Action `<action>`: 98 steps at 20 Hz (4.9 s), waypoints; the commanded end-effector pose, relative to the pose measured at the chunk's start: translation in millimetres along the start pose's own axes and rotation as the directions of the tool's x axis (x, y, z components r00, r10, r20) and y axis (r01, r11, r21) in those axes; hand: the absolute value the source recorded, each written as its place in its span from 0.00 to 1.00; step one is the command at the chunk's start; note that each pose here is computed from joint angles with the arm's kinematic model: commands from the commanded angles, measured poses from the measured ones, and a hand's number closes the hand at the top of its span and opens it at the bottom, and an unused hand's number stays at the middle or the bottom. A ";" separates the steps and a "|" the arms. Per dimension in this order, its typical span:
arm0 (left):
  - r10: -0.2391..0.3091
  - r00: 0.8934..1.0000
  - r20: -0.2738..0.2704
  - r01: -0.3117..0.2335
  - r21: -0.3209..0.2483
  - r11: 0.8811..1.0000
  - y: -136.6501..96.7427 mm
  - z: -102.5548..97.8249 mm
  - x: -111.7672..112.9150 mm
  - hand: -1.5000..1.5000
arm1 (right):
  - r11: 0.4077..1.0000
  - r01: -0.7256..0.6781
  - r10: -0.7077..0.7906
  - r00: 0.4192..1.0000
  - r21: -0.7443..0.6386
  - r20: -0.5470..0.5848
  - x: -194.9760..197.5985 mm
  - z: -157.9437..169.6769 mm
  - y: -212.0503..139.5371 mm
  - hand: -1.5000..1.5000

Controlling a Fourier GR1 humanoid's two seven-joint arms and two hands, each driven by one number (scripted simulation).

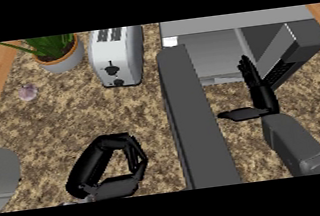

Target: Pick up the milk, place it into the microwave and close the microwave

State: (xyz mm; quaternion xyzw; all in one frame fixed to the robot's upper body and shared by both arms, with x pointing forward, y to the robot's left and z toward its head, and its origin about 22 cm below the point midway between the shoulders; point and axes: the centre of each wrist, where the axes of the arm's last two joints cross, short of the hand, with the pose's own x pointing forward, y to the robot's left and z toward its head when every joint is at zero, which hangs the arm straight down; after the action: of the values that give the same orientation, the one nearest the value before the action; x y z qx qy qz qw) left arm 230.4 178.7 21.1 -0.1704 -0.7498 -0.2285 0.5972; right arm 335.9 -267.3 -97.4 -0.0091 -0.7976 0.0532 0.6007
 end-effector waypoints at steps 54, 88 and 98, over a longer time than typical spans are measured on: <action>-0.002 0.999 -0.051 0.014 0.232 0.973 -99.6 -173.8 -4.5 1.00 | 0.876 0.164 -0.292 0.929 0.454 0.226 185.6 38.1 -89.4 0.00; 0.098 0.986 0.134 -0.145 0.397 0.906 -66.1 -201.3 -1.9 1.00 | 0.837 0.166 -0.333 0.911 0.522 0.243 235.9 9.5 -105.3 0.00; 0.096 0.983 0.157 -0.153 0.409 0.900 -64.8 -202.1 -4.0 1.00 | 0.833 0.163 -0.333 0.911 0.529 0.243 246.7 4.6 -109.5 0.00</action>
State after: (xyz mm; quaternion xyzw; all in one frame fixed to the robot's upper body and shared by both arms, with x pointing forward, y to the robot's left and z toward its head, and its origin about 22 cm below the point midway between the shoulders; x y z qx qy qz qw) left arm 342.7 11.1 33.7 -0.1157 -0.8102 -0.0172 0.5743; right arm 267.3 -355.1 144.7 0.2581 -0.8392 0.1798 0.4436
